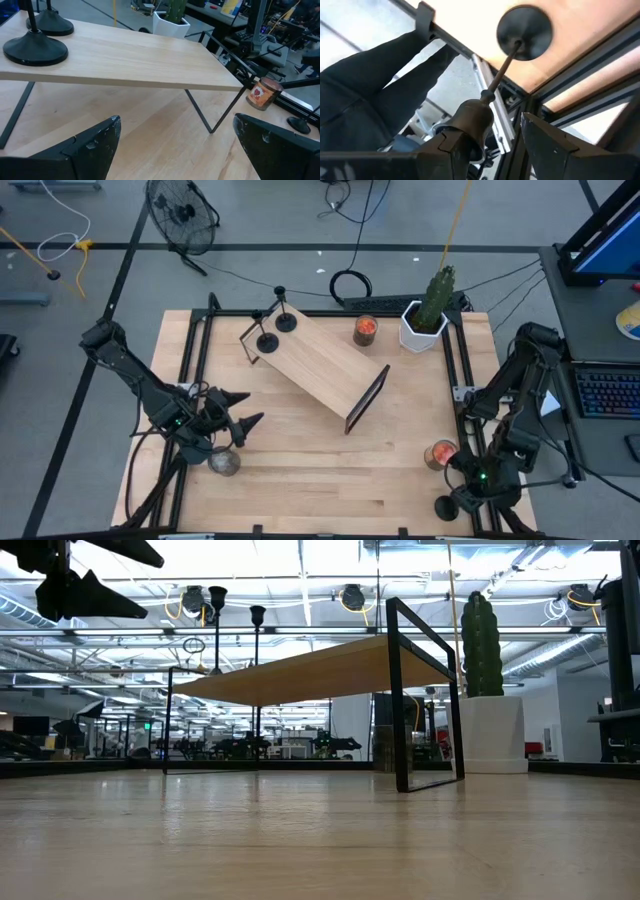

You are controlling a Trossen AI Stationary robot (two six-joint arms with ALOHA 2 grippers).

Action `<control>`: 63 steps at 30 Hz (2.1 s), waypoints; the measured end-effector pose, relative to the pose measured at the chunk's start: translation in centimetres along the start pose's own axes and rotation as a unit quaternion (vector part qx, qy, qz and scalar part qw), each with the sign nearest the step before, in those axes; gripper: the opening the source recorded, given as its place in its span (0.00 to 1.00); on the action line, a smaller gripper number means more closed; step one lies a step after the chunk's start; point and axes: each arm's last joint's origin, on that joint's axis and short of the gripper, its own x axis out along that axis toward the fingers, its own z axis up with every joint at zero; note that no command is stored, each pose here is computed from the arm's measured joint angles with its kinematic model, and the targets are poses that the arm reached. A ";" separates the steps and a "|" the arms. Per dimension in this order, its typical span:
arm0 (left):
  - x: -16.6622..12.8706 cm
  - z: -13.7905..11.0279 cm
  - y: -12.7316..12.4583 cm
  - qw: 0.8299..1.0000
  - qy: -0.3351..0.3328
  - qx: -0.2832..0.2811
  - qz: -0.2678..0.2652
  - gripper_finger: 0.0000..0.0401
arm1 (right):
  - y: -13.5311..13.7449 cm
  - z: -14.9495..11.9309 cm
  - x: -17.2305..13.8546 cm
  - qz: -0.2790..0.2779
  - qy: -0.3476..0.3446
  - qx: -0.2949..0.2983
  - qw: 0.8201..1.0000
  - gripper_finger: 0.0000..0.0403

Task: Pick & Place candle stick holders
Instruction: Put the black candle holder on the shelf

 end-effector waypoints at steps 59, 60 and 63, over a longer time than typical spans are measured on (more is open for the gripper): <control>1.3 0.8 -0.3 0.999 0.011 -0.043 -0.003 0.98 | 4.2 6.7 -2.0 0.143 -0.053 -0.081 0.985 0.01; 1.3 0.8 -0.3 0.999 0.013 -0.043 -0.004 0.98 | 4.2 6.6 -2.0 0.142 -0.051 -0.081 0.985 0.01; 1.3 0.8 -0.3 0.999 0.015 -0.036 -0.005 0.98 | 4.1 6.4 -1.9 0.139 -0.043 -0.075 0.986 0.01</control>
